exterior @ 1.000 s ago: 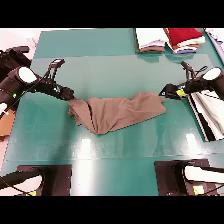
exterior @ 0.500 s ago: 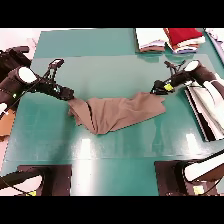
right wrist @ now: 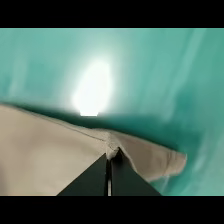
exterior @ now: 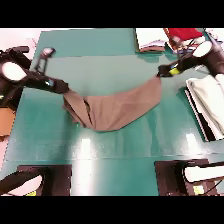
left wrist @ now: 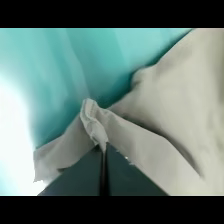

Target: Fold the shirts.

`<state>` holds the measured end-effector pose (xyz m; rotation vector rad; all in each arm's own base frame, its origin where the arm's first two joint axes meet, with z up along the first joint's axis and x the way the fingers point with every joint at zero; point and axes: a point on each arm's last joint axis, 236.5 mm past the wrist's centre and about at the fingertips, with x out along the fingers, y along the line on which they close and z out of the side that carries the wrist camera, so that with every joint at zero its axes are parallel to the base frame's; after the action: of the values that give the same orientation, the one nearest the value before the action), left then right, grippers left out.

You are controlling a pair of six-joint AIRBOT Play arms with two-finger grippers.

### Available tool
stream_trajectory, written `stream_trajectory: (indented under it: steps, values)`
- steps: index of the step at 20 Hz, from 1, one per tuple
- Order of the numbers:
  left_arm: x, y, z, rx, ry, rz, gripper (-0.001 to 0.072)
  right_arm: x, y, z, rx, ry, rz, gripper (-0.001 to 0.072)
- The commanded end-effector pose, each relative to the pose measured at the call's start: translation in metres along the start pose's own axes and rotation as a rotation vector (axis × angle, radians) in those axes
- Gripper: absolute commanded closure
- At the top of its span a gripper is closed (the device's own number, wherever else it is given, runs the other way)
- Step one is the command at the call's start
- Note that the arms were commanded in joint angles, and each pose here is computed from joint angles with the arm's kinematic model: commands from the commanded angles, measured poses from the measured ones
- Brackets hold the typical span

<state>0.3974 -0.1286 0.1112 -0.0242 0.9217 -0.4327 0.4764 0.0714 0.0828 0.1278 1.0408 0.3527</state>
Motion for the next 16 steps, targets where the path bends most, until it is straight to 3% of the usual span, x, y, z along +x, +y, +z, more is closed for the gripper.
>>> stream_trajectory:
  steps: [1, 5, 8, 13, 16]
  values:
    - [-0.126, -0.001, 0.073, 0.083, -0.338, 0.152, 0.0683, -0.122, 0.035, 0.049, -0.118, -0.278, -0.06, 0.0693]
    - [-0.331, -0.055, 0.114, 0.192, -0.81, 0.203, 0.0683, -0.285, 0.096, 0.064, -0.244, -0.626, -0.094, 0.0693]
    - [-0.432, -0.086, 0.105, 0.216, -1.035, 0.198, 0.0683, -0.378, 0.126, 0.05, -0.291, -0.823, -0.126, 0.0693]
    - [-0.504, -0.107, 0.1, 0.248, -1.215, 0.2, 0.0684, -0.439, 0.104, 0.028, -0.187, -0.891, -0.253, 0.0695]
    - [-0.459, -0.09, 0.111, 0.232, -1.075, 0.221, 0.0683, -0.417, 0.076, 0.034, -0.123, -0.776, -0.277, 0.0695]
